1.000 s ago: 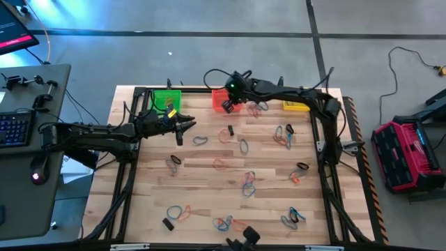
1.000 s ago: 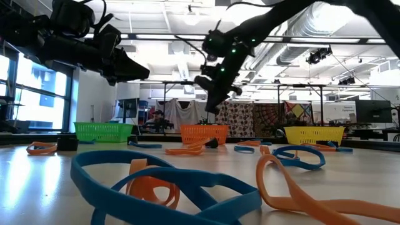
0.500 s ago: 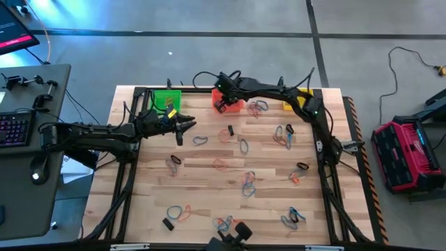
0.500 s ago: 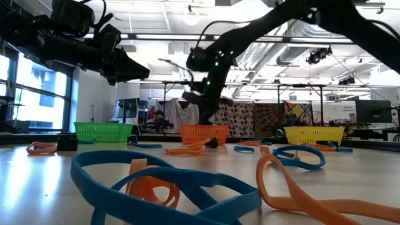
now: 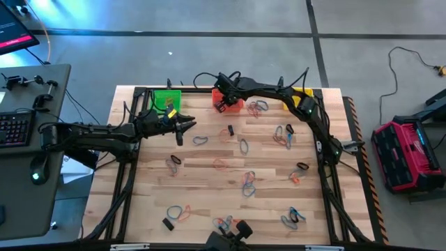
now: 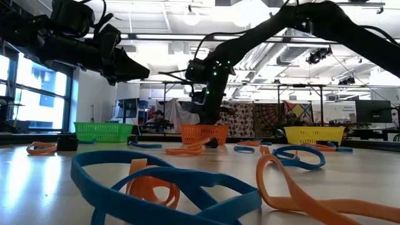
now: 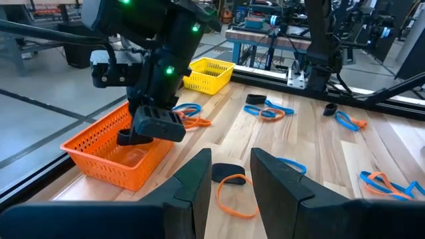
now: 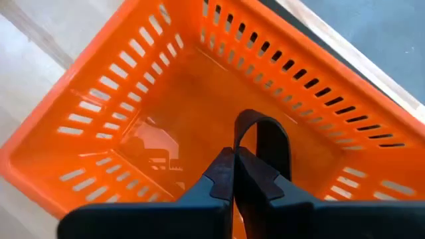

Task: Sort rubber bands into baskets
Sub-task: Put the black rubber band into the orange bin

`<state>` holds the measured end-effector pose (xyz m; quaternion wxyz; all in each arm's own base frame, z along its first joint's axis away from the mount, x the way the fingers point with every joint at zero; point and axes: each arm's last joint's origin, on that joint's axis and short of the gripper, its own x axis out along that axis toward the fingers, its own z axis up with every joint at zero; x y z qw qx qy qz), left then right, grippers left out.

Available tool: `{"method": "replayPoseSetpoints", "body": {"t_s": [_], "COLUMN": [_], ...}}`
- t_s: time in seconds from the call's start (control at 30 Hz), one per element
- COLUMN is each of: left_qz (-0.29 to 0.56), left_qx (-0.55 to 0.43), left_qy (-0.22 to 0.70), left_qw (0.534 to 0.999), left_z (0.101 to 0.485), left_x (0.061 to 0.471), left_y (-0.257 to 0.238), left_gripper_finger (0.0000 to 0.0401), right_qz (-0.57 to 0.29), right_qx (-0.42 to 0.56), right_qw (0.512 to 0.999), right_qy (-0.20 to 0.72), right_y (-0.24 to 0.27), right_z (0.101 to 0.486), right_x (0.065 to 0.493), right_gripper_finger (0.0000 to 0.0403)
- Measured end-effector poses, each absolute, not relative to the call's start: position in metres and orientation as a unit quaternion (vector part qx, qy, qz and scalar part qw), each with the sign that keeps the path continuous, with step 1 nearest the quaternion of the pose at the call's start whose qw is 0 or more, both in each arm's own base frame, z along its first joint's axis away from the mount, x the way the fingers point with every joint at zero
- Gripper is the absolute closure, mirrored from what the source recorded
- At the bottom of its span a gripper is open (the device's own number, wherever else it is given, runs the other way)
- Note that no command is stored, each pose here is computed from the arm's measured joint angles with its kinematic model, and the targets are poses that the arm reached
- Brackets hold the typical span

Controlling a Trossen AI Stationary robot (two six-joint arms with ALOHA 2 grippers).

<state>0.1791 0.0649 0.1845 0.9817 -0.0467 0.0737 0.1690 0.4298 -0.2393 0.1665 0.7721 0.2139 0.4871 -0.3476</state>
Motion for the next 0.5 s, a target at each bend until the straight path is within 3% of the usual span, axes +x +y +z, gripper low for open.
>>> {"method": "replayPoseSetpoints", "body": {"t_s": [0.5], "left_qz": [0.169], "left_qx": [-0.048], "left_qy": [0.074], "left_qw": [0.982], "left_z": [0.1845], "left_x": [0.1791], "left_y": [0.0649], "left_gripper_finger": [0.0302], "right_qz": [-0.329], "right_qx": [0.212], "right_qw": [0.775], "right_qy": [0.495], "right_y": [-0.2387], "right_z": [0.1625], "right_x": [0.4307], "right_gripper_finger": [0.0394]}}
